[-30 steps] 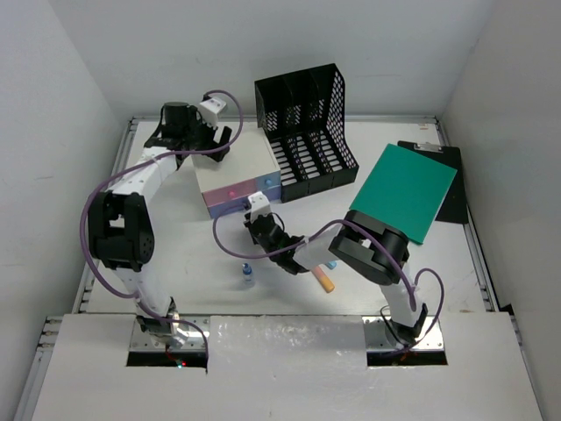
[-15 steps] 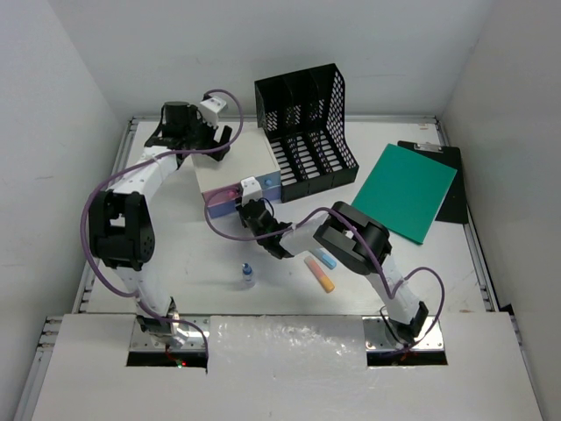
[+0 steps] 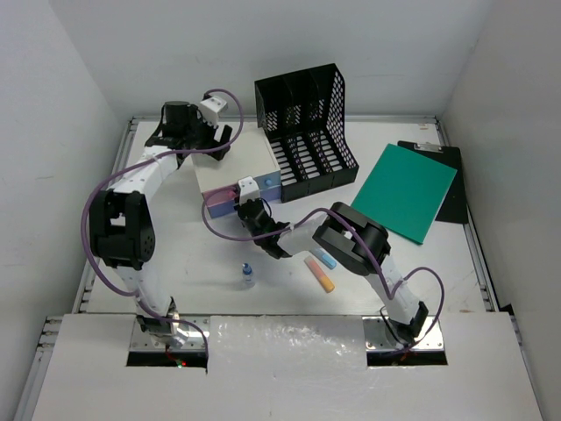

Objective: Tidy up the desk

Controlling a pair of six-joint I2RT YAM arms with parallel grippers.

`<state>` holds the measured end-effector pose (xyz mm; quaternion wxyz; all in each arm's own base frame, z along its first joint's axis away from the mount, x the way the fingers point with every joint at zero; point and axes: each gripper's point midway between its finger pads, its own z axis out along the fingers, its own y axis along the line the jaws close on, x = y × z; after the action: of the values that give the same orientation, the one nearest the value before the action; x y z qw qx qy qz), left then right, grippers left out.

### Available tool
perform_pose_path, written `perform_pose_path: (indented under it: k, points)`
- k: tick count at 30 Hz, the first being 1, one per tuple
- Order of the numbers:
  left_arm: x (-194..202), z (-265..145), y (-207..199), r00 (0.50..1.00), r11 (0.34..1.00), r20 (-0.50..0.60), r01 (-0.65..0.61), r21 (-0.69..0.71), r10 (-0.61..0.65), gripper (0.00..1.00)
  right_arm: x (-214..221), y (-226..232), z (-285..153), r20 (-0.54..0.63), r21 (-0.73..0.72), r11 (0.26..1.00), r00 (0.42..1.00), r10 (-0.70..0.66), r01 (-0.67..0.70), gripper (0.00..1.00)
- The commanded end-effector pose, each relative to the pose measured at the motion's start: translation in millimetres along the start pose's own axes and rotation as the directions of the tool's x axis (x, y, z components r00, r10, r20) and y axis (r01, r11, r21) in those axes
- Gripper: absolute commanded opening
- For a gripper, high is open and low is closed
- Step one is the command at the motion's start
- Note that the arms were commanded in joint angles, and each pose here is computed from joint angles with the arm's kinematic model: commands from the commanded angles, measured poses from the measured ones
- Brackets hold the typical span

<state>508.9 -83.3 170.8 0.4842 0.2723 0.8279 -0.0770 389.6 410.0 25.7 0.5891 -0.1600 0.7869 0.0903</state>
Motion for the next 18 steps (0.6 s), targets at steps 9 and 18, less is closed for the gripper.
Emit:
perform_pose_path:
  k: [9,18]
  points:
    - [59,11,-8,0.984,0.999,-0.177,0.036,0.023,-0.031,0.87,-47,4,8,0.116,0.021,0.998,0.992,0.056,-0.059,0.05]
    - [61,13,-8,0.983,0.999,-0.181,0.041,0.023,-0.036,0.87,-42,-1,-4,0.125,0.013,0.998,0.99,0.061,-0.063,0.0]
